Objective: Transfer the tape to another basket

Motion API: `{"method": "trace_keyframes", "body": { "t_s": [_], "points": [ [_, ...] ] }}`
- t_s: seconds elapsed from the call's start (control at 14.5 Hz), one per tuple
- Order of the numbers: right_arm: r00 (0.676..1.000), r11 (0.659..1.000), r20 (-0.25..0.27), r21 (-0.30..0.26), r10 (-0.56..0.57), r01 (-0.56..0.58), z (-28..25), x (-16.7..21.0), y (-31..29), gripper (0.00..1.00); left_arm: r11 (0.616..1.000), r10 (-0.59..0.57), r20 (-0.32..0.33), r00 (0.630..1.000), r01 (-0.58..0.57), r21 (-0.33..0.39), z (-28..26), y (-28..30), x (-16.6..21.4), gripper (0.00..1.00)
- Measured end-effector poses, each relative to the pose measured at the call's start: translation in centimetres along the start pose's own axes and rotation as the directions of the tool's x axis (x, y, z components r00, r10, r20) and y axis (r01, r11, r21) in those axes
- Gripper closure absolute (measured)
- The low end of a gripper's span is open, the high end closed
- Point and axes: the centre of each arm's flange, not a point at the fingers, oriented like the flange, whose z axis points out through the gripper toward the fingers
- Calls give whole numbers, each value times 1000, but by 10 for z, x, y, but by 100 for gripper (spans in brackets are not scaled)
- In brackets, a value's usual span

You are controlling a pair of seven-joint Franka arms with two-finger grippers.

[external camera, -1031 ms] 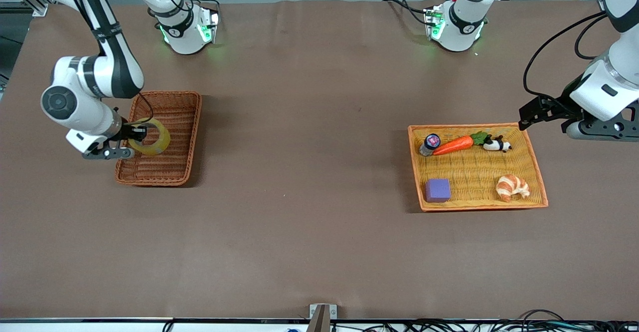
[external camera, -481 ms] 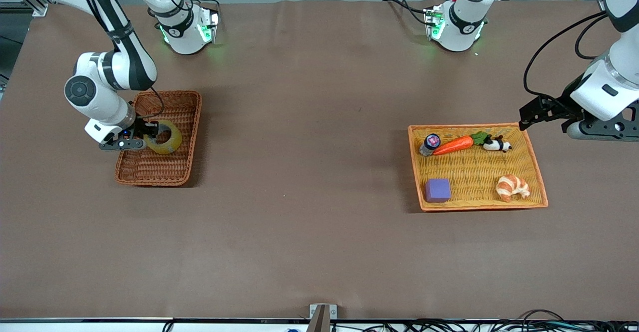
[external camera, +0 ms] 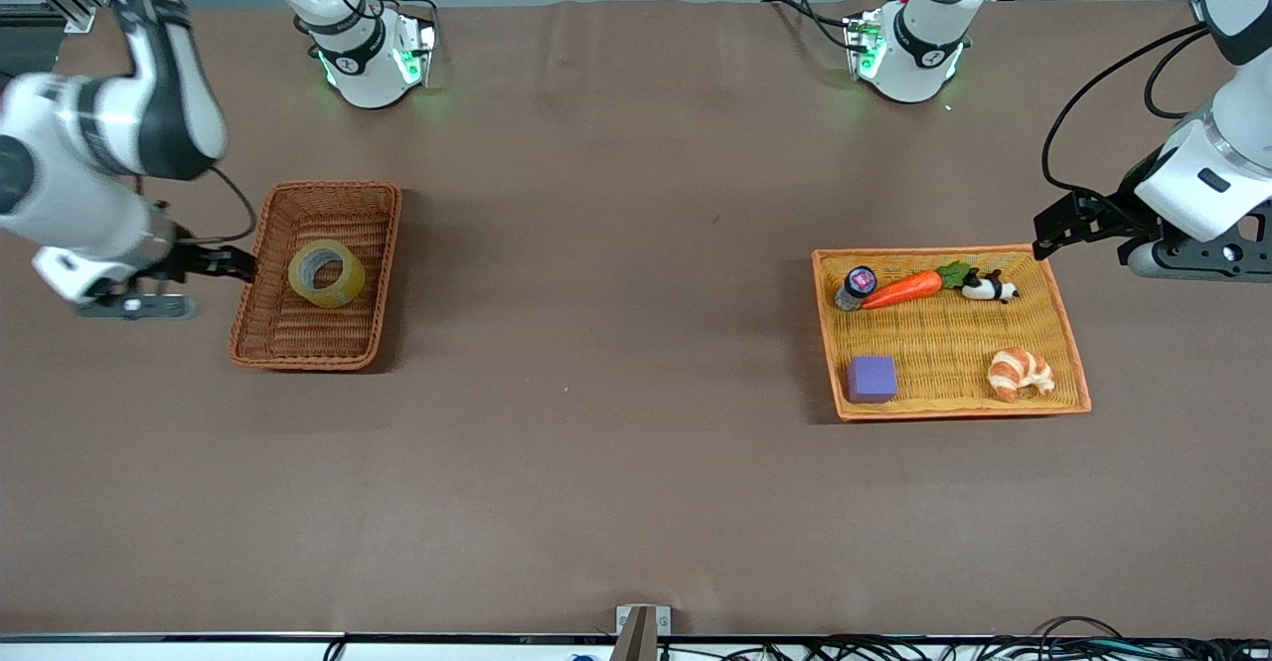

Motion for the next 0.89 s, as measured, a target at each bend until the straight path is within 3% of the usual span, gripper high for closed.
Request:
{"method": "trace_keyframes", "body": {
  "t_s": [0.48, 0.62, 0.89],
  "points": [
    [992, 1000, -123, 2, 11, -11, -163, 10, -1, 0, 1000, 0, 0, 1000, 0, 1, 0, 0, 0, 0],
    [992, 999, -122, 12, 36, -34, -194, 2, 2, 0, 1000, 1, -4, 1000, -1, 1, -2, 1, 0, 0],
    [987, 990, -117, 107, 107, -95, -215, -10, 12, 0, 1000, 27, -20, 999, -27, 0, -19, 14, -9, 0]
  ]
}}
